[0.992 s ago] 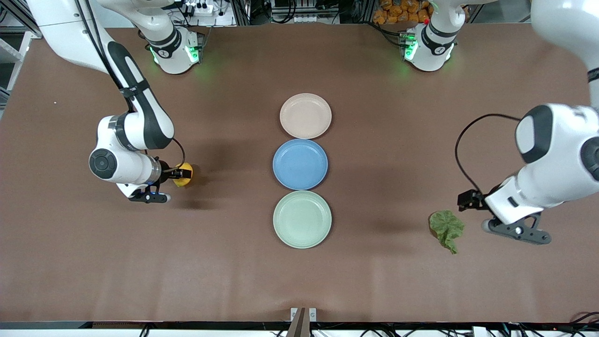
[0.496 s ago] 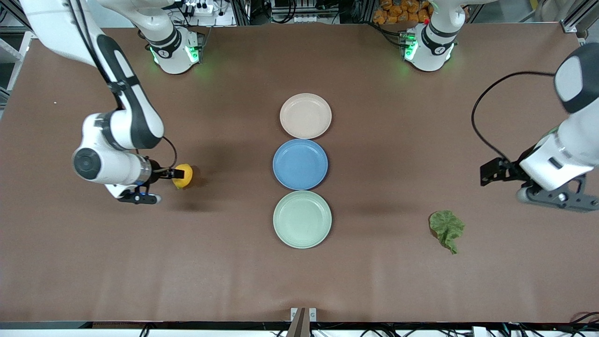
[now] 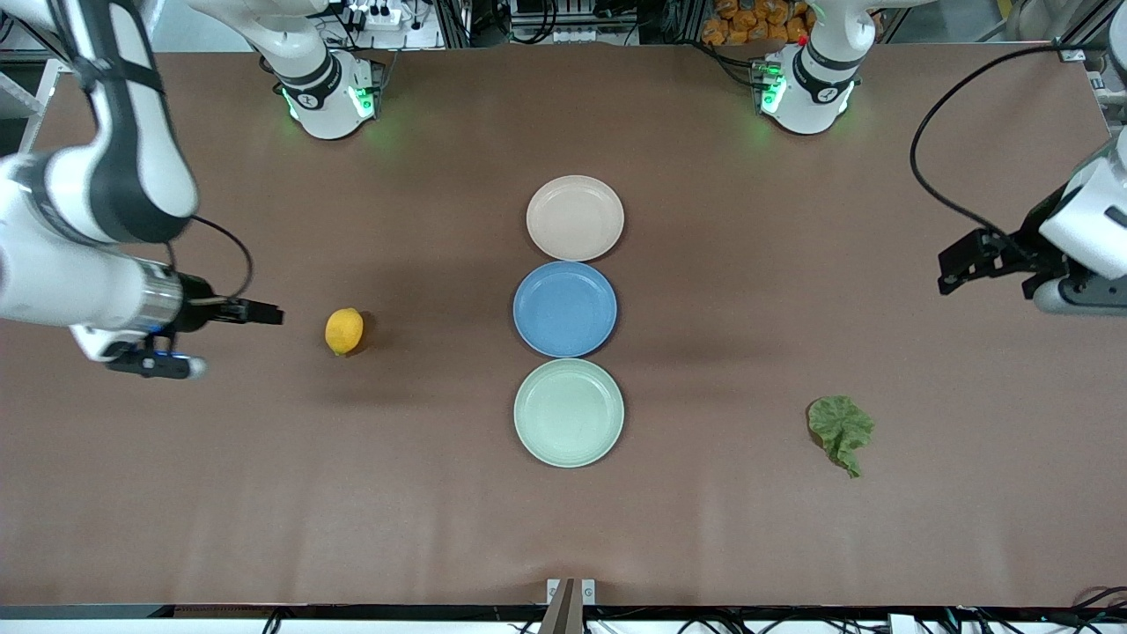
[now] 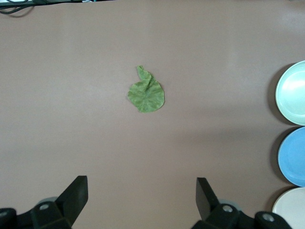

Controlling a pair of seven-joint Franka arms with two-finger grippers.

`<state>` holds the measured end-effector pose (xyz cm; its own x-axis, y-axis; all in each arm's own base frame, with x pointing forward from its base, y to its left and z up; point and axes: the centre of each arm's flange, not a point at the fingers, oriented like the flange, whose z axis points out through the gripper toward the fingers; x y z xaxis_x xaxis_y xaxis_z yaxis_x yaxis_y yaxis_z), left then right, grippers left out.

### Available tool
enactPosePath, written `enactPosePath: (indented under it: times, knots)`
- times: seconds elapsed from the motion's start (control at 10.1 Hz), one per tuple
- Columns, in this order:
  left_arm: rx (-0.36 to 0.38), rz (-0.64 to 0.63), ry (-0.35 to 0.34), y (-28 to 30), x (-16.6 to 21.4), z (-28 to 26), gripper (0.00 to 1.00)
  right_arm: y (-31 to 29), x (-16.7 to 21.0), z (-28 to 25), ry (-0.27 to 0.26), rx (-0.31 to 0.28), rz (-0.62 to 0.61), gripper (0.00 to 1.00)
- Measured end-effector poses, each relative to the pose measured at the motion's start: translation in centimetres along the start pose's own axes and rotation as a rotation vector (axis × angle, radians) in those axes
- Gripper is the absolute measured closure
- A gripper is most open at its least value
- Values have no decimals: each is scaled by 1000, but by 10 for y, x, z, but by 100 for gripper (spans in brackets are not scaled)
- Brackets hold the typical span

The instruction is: Pick lemon and lettuce from plates

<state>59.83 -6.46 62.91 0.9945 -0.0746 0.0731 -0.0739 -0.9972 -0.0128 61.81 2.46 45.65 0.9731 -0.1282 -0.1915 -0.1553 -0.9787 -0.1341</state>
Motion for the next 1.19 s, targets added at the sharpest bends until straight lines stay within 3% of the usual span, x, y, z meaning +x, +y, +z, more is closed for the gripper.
enactPosePath:
  times: [0.4,0.69,1.19]
  knots:
    - [5,-1,4,0,-13,-19,0,20,-18,-73,131,-13,-45,0]
    - [8,-2,-25,0,-23,-25,0,22,-43,-122,244,-104,-77,0]
    - [11,-3,-75,-1,-28,-20,0,10,-67,-155,313,-113,-98,0]
